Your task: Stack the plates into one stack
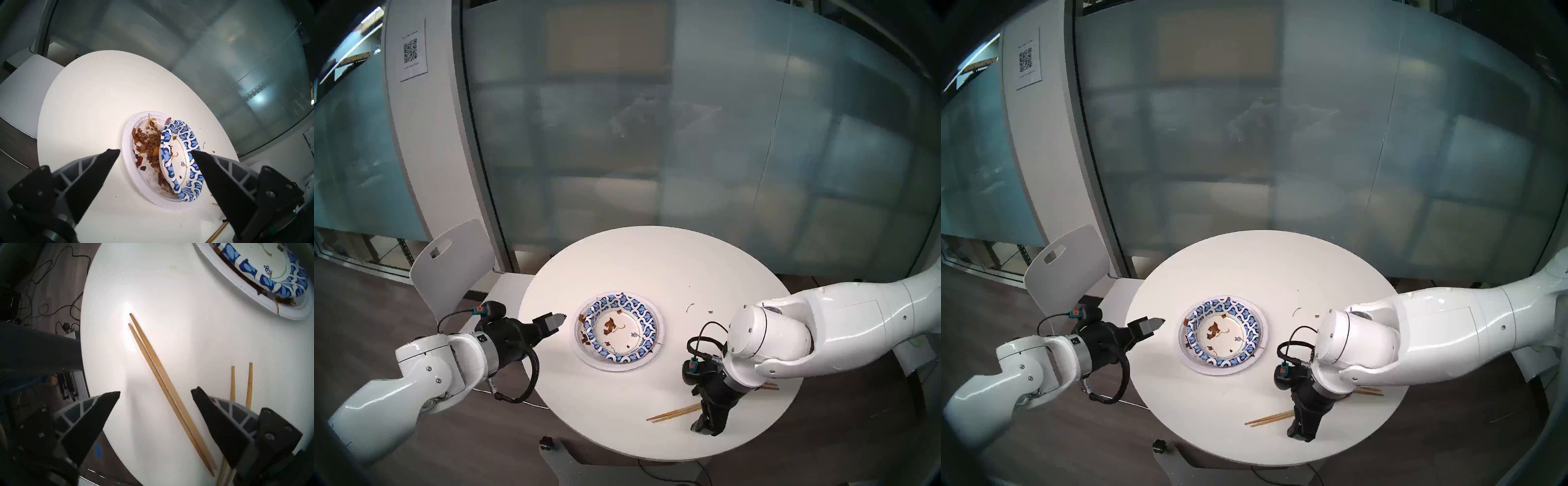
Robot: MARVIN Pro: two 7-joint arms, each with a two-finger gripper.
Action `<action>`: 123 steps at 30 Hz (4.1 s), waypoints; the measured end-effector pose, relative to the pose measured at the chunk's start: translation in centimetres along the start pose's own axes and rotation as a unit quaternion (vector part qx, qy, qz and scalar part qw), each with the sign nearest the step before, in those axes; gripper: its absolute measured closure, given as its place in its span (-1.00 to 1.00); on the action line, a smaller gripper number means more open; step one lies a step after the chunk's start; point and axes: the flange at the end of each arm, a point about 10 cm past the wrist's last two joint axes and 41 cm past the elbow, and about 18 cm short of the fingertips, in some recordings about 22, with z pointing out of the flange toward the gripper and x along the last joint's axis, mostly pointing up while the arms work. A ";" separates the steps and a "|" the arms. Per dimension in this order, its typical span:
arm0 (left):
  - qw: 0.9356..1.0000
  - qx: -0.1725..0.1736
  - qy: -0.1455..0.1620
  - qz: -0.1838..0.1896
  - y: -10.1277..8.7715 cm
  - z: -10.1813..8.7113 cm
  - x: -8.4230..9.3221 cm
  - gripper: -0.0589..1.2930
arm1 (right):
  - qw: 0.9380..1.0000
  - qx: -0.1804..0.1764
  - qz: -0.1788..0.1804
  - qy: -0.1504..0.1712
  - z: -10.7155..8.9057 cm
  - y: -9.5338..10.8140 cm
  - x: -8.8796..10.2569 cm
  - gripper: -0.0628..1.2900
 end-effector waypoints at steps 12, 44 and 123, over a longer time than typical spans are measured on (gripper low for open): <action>1.000 0.001 0.003 0.002 -0.1 -0.1 0.3 -0.85 | 1.000 0.001 0.001 -0.024 0.5 1.7 -0.4 -0.85; 1.000 0.002 0.002 -0.008 -0.4 0.3 0.6 -0.85 | 0.999 0.007 0.007 -0.034 1.6 4.1 -1.1 -0.83; 1.000 0.007 0.003 -0.007 0.2 1.7 0.7 -0.85 | 0.992 -0.002 0.098 -0.080 -0.1 4.9 -7.4 -0.08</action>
